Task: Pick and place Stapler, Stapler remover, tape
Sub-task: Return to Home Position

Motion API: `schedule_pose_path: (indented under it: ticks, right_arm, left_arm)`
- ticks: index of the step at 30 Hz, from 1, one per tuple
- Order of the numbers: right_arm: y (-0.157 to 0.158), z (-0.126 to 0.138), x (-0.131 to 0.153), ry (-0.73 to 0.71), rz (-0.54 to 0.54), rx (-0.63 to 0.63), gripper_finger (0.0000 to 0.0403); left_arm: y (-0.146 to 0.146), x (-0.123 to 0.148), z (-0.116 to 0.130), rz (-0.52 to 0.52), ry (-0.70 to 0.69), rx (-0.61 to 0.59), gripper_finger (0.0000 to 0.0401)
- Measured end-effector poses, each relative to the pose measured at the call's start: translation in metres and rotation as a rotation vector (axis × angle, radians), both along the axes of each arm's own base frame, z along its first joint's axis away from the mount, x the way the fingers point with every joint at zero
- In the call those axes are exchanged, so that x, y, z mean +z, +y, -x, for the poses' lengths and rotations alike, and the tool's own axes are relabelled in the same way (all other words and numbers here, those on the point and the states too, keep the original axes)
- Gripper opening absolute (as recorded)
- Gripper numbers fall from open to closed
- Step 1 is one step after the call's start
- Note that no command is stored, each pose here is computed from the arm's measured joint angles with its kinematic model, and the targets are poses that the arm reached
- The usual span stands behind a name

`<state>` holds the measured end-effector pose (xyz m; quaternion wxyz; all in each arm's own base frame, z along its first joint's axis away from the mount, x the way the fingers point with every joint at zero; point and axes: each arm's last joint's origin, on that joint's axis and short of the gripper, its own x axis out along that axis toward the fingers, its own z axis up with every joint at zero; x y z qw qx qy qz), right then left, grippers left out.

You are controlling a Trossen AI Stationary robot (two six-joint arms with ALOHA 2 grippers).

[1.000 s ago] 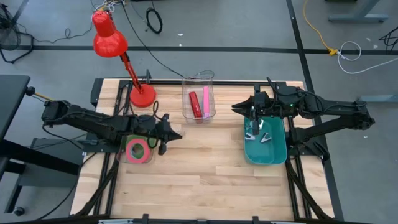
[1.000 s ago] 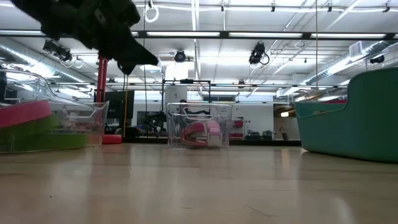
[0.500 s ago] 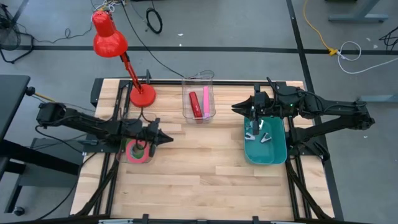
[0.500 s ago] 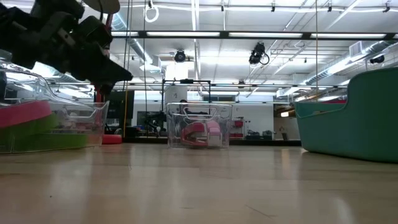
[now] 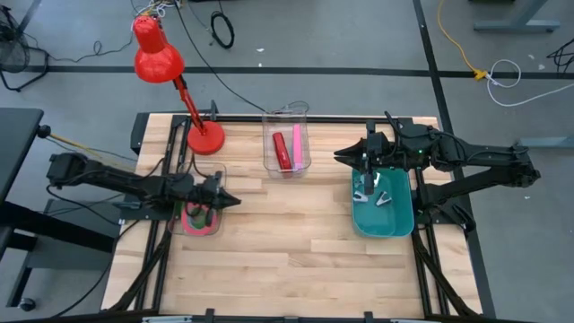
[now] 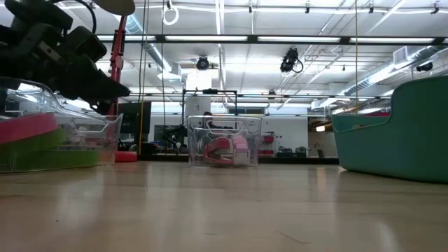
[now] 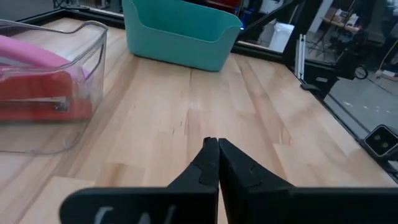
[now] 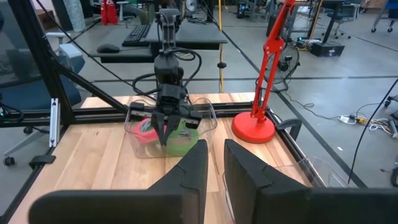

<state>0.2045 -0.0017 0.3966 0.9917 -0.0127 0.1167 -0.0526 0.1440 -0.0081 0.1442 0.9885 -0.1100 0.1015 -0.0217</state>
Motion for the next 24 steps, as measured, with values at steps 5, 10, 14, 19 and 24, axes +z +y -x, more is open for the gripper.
schedule_pose_path:
  ticks: [5, 10, 14, 19, 24]
  right_arm:
    - [0.000, 0.000, 0.000, 0.000, 0.000, 0.001, 0.0057]
    - [0.000, 0.000, 0.000, 0.000, 0.000, 0.001, 0.0057]
    - [0.000, 0.000, 0.000, 0.000, 0.000, 0.000, 0.0057]
    - [0.000, 0.000, 0.000, 0.000, -0.001, 0.000, 0.0057]
    - [0.000, 0.000, 0.000, 0.000, -0.002, 0.000, 0.0057]
  left_arm:
    - [0.000, 0.001, 0.005, -0.002, -0.004, -0.009, 0.0002]
    - [0.000, 0.004, 0.009, -0.007, -0.020, -0.011, 0.0002]
    - [0.001, 0.003, 0.015, -0.026, 0.001, -0.015, 0.0002]
    - [0.001, 0.003, 0.020, -0.031, 0.011, -0.016, 0.0002]
    - [0.001, 0.003, 0.025, -0.033, 0.021, -0.017, 0.0002]
